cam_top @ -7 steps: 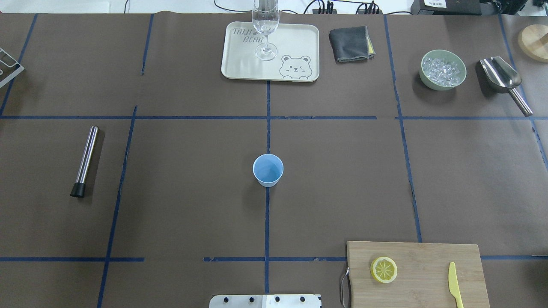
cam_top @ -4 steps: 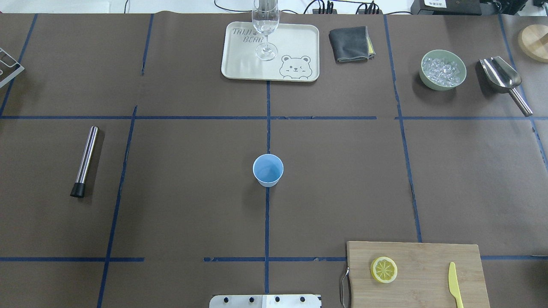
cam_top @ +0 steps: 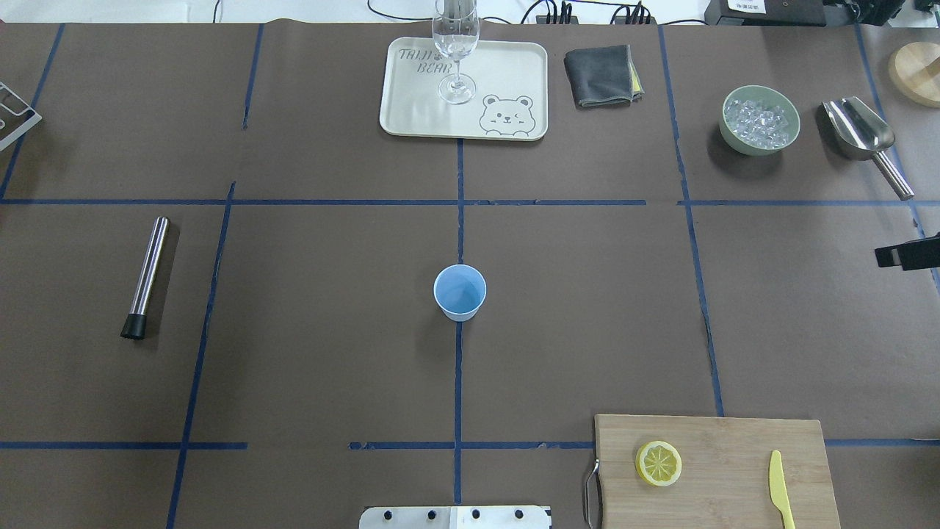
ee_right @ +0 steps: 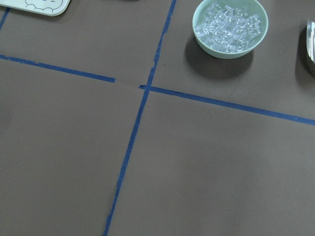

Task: Squeeze lemon into cup
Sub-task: 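Move the right gripper down toward the lemon slice on the cutting board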

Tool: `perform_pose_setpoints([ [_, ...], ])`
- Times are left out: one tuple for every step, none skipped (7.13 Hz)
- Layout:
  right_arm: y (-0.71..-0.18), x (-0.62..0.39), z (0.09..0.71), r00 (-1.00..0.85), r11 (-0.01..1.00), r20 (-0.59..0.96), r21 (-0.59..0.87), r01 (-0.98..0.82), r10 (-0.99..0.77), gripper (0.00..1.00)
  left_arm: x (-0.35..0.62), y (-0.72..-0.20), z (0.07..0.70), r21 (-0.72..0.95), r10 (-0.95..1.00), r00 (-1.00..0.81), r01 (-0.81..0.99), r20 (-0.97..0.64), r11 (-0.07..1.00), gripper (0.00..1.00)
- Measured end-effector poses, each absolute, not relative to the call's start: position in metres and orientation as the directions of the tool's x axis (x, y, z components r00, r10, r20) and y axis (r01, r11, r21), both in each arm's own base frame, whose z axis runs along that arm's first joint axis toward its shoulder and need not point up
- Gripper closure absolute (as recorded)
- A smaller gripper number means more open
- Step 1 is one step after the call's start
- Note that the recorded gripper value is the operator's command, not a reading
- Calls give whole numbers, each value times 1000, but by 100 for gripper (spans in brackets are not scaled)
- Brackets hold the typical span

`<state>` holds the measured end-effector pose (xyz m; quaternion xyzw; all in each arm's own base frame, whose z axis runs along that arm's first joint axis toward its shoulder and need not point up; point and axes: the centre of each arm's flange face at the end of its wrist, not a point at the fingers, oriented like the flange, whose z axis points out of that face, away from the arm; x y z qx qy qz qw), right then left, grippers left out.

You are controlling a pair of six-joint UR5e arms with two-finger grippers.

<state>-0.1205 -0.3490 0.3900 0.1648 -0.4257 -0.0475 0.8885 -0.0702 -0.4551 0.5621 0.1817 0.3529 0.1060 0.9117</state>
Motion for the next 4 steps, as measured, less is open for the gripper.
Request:
perform_pose_setpoints([
  [-331, -160, 373, 637, 949, 746, 306, -70, -193, 0, -70, -455, 561, 408, 323, 728, -65, -604, 910, 0],
  [-310, -196, 362, 637, 959, 755, 270, -89, -153, 0, -70, -456, 560, 411, 325, 728, -65, -603, 909, 0],
  [-288, -230, 355, 639, 964, 760, 239, -115, -113, 0, -70, -456, 559, 413, 326, 728, -65, -603, 909, 0],
  [-265, -261, 353, 646, 965, 759, 221, -142, -79, 0, -70, -456, 558, 415, 327, 728, -65, -602, 908, 0],
])
